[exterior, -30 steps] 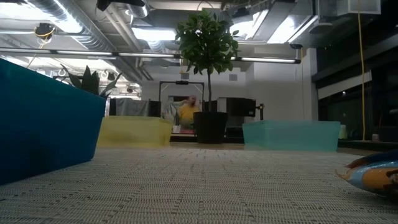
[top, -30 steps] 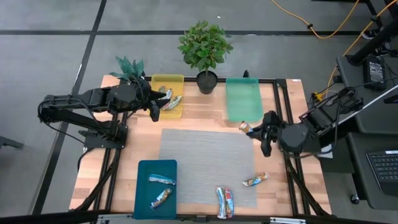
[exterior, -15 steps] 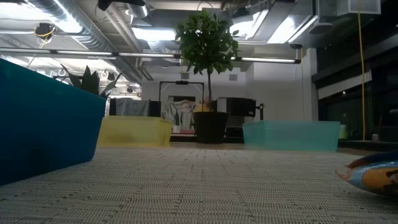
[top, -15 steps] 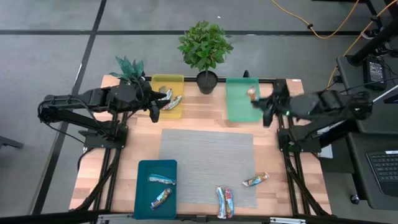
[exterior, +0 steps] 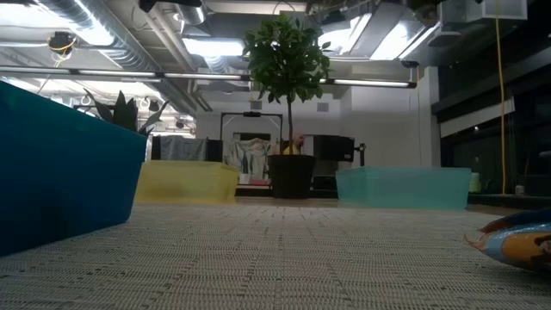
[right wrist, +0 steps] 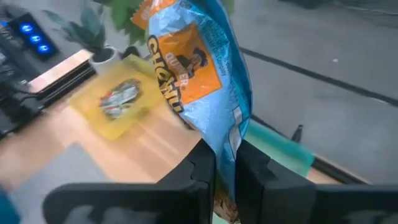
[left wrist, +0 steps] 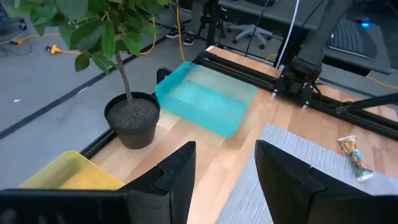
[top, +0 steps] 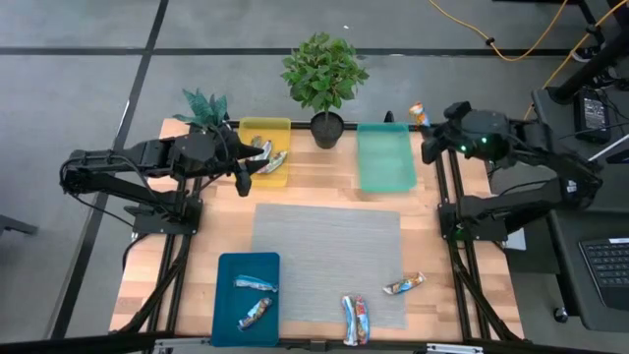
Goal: Pick and place Granola Bars by type
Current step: Put the yellow granola bar into the blue transparent bin
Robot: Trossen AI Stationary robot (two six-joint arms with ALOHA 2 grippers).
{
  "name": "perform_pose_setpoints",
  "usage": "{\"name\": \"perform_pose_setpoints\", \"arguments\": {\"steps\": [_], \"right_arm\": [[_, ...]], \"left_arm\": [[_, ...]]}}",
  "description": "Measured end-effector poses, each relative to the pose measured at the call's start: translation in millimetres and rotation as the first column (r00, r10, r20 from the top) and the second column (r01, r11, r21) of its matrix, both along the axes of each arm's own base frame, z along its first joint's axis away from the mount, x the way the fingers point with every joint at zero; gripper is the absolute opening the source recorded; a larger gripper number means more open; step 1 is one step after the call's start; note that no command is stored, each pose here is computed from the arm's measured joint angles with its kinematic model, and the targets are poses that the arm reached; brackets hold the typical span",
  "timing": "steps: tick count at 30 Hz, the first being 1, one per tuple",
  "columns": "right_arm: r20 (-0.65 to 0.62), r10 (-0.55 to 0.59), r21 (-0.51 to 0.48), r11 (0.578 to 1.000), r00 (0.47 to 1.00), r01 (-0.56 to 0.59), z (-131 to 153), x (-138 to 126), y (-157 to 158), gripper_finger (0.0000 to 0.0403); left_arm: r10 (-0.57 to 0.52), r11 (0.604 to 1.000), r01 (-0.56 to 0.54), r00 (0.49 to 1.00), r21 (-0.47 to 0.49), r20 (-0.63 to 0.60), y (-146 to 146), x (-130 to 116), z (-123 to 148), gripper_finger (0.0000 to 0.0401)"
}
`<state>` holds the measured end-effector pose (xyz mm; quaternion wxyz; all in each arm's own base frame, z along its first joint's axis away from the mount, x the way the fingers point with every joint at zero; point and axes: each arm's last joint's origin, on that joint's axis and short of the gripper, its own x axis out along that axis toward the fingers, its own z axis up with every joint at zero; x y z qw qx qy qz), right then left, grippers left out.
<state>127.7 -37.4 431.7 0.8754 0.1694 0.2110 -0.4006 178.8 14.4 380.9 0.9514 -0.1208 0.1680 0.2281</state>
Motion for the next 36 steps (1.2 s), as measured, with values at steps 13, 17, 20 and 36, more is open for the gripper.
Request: {"name": "perform_pose_setpoints", "arguments": {"steps": [13, 17, 20, 36], "right_arm": [[-0.190, -0.081, 0.023, 0.996, 0.979, 0.086, -12.0, 0.3, -69.7, 0.0041], [-0.258, -0.036, 0.047, 0.998, 0.966, 0.050, -20.4, 7.3, -86.9, 0.0041], [-0.288, 0.034, 0.092, 0.996, 0.957, -0.008, -27.9, 14.4, -97.6, 0.0041], [-0.460, 0.249, 0.301, 0.947, 0.852, -0.114, -150.4, 49.5, -133.4, 0.0041]], "left_arm": [[0.033, 0.990, -0.036, 0.999, 0.140, 0.025, 5.2, 1.8, 7.5, 0.0157], [0.040, 0.989, -0.048, 0.998, 0.140, 0.057, 6.3, 2.5, 10.3, 0.0157], [0.040, 0.989, -0.049, 0.997, 0.140, 0.062, 6.4, 2.6, 10.8, 0.0157], [0.142, 0.983, -0.151, 0.985, 0.102, 0.094, 8.4, 1.4, 11.0, 0.0157]]}}
